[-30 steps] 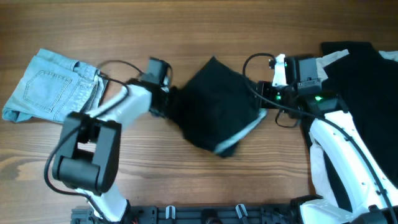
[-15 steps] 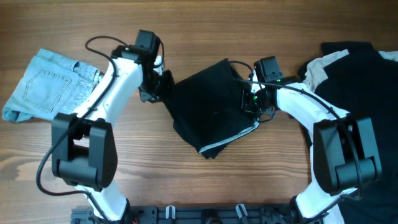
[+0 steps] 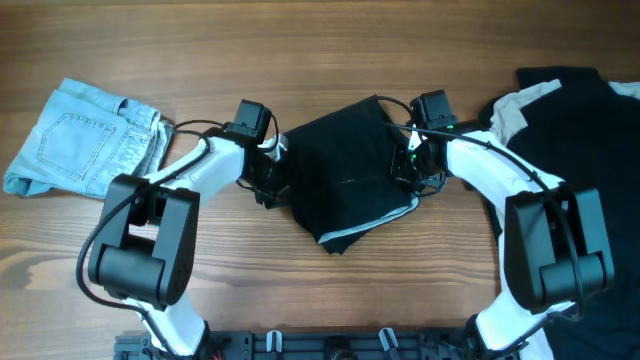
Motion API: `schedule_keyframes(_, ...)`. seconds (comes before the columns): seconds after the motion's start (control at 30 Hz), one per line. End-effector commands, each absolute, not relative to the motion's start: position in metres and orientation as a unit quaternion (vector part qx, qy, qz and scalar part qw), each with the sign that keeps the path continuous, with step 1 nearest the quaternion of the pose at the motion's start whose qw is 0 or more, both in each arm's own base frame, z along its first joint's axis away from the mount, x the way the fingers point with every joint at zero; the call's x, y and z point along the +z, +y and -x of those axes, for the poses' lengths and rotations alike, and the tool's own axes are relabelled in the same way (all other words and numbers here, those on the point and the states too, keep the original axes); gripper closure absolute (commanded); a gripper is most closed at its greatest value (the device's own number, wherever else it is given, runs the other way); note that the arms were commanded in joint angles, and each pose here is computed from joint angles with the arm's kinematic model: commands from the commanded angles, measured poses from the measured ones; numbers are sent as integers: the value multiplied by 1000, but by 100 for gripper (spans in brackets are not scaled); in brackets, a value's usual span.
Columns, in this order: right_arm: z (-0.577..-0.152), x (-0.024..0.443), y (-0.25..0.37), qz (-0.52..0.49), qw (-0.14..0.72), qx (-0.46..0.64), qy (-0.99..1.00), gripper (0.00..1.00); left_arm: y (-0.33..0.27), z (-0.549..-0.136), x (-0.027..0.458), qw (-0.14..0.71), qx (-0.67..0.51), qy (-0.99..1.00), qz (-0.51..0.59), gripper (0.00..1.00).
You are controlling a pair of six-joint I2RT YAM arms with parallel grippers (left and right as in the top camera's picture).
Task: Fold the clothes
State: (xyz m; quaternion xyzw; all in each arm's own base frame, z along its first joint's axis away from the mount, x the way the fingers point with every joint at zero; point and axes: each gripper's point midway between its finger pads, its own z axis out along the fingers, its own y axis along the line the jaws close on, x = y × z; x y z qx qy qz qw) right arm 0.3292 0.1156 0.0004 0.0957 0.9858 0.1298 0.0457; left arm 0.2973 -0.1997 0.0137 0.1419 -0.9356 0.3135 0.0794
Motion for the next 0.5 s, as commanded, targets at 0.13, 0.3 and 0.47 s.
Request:
schedule_keyframes(0.13,-304,-33,93,-96,-2,71,993,95,-238,-296,-13,52,296,-926,-229,8)
schedule_keyframes(0.3,-301,-28,100,-96,-10,93,991,96,-237,-295,-19,34,278,-937,-210,96)
schedule_keyframes(0.47,-307,40,102,-70,52,112,990,96,-190,-312,29,-7,281,-946,-164,96)
